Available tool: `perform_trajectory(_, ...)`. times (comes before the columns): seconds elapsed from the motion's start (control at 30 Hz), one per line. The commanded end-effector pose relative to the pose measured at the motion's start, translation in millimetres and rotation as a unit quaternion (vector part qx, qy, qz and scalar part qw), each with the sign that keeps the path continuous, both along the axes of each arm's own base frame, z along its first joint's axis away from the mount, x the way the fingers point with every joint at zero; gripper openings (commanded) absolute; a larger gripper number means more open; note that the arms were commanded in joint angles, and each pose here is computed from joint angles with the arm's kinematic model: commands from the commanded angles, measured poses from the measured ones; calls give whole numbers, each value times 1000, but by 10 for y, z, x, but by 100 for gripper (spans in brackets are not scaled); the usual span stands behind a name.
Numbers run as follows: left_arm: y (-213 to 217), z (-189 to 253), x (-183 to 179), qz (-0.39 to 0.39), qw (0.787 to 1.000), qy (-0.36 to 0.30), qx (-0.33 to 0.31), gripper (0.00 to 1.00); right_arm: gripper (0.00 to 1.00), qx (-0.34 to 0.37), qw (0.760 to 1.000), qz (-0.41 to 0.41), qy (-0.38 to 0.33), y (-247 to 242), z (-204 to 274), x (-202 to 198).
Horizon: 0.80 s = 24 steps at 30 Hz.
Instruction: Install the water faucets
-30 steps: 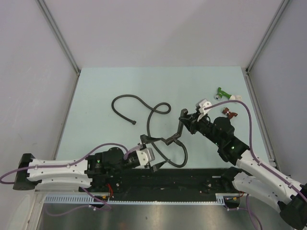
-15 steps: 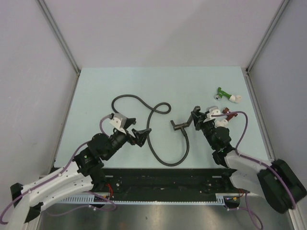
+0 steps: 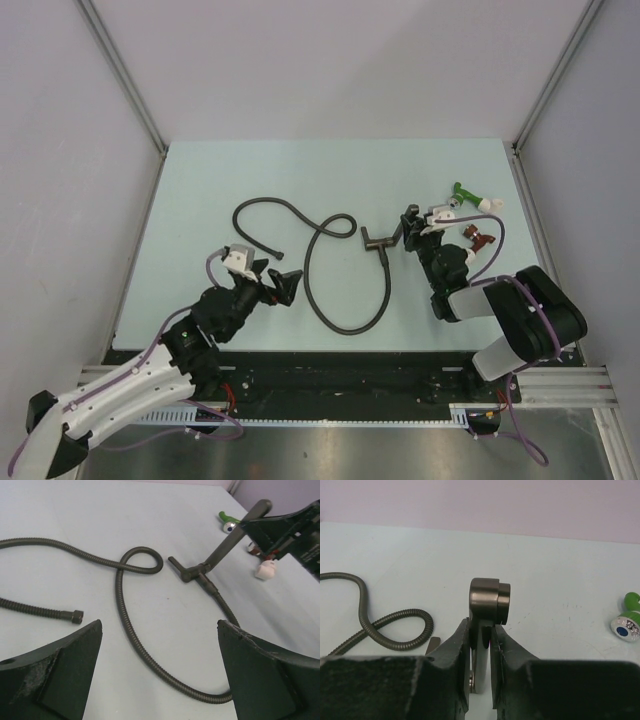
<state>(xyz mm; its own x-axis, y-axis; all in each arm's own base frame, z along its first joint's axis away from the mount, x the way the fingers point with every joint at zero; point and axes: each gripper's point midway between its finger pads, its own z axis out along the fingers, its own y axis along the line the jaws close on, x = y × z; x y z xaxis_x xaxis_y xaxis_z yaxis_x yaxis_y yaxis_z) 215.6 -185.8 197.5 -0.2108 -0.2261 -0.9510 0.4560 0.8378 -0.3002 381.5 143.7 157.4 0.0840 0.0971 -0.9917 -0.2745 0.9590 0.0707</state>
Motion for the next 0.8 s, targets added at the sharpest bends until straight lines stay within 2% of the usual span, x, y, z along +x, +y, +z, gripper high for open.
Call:
perform_trajectory(0.0,200,9,103,64,997,-8,-31,100,25,68,992,10,-102,-36,509,-210)
perform_trajectory(0.03,224,3,103,69,997,-8,-31,100,34,75,992,10,-104,-50,532,-269)
perform_trajectory(0.1,268,36,93,75,997,-11,-33,100,46,87,992,10,-88,-90,435,-377)
perform_trajectory(0.13,282,37,91,77,996,-12,-35,100,57,94,991,13,-94,-101,492,-435)
perform_trajectory(0.3,353,91,51,85,995,-14,-59,100,78,124,988,28,-84,-134,539,-678)
perform_trajectory(0.33,367,95,48,87,994,-14,-62,100,81,118,992,26,-47,-128,387,-679)
perform_trajectory(0.37,386,110,39,90,994,-16,-66,100,85,130,989,29,-68,-156,594,-754)
perform_trajectory(0.47,438,130,32,100,992,-15,-79,100,90,126,992,8,-6,-234,461,-803)
perform_trajectory(0.5,449,145,29,103,991,-15,-85,100,92,146,989,6,-33,-303,717,-898)
perform_trajectory(0.53,470,149,30,107,990,-16,-88,100,94,138,990,-11,2,-362,601,-915)
perform_trajectory(0.57,491,165,23,110,989,-18,-93,100,99,151,988,-15,5,-395,657,-960)
perform_trajectory(0.6,506,173,21,114,988,-18,-101,100,100,172,985,-19,-22,-481,882,-1072)
perform_trajectory(0.63,545,182,21,122,987,-19,-107,100,100,167,985,-34,-1,-549,829,-1108)
perform_trajectory(0.7,574,202,15,128,984,-17,-122,100,100,189,981,-45,-25,-679,1028,-1264)
perform_trajectory(0.77,630,265,-1,137,981,-18,-137,100,100,200,978,-54,-16,-761,1067,-1370)
